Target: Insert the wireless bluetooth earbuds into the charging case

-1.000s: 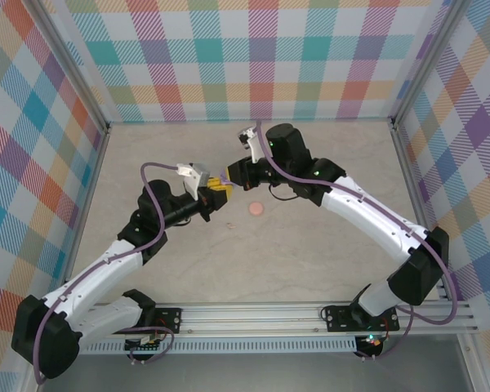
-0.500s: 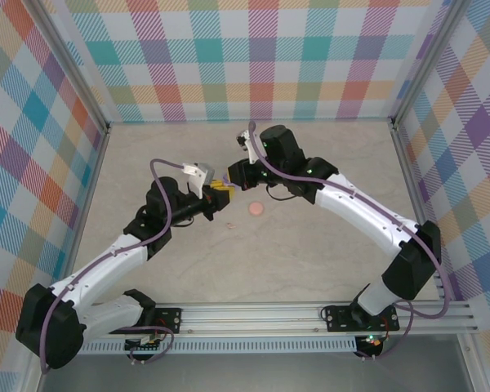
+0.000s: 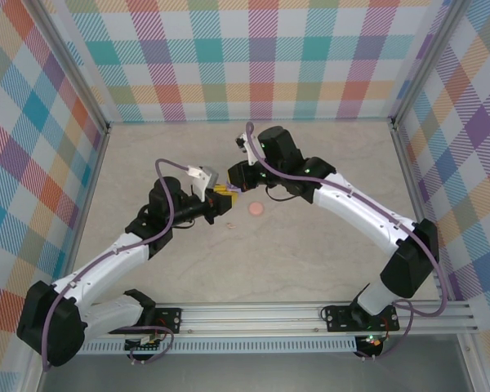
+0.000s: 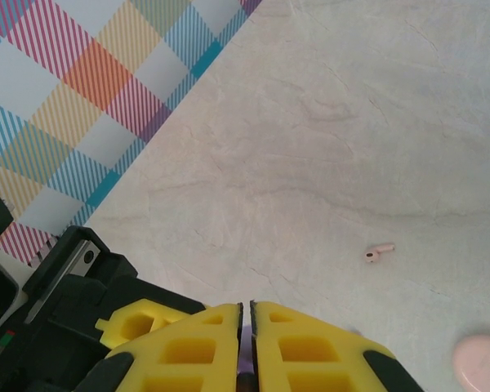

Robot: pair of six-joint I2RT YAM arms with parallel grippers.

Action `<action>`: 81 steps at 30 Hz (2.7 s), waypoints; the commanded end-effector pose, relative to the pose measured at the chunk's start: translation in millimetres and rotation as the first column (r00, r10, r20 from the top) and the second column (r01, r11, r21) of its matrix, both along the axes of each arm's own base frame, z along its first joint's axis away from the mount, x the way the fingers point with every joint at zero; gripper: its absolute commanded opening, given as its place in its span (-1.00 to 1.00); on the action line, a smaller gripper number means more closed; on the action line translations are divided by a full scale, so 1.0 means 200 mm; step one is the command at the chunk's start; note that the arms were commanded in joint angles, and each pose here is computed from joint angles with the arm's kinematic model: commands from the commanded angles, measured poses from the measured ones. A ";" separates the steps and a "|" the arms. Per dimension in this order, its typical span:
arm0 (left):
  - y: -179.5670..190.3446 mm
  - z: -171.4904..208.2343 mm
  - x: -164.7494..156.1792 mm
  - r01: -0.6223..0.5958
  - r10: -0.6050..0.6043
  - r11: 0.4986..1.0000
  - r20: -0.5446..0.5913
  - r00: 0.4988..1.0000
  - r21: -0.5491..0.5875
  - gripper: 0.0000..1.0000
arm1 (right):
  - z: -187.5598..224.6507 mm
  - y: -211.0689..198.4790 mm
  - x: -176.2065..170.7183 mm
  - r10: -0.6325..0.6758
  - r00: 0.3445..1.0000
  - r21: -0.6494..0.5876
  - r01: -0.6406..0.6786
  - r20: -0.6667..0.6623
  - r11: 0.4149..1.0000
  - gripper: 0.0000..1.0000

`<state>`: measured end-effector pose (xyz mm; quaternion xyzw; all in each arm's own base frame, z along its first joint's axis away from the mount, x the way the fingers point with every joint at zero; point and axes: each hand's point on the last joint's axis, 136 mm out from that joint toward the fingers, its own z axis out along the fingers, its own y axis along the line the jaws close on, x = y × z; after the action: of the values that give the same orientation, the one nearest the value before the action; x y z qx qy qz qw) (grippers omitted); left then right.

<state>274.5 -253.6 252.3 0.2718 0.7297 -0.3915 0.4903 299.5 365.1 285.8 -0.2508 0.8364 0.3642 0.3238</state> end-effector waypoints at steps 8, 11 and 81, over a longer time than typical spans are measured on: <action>-0.05 0.11 0.04 0.019 -0.018 1.000 0.045 0.999 -0.021 -1.00 | -0.14 -0.01 0.00 -0.014 0.998 -0.089 0.009 -0.057 0.996 -0.79; -0.06 0.08 0.06 0.005 -0.005 1.000 0.023 1.000 -0.011 -1.00 | -0.20 -0.02 -0.01 -0.018 0.997 -0.109 0.009 -0.078 0.994 -0.79; -0.02 -0.03 0.09 -0.054 0.054 0.998 -0.010 0.998 0.031 -1.00 | -0.32 -0.14 0.01 -0.120 0.959 -0.094 0.099 -0.257 0.991 -0.77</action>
<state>289.9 -253.0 208.1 0.2436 0.7881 -0.3577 0.4378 311.8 346.4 229.2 -0.1724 0.8885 0.3478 0.2446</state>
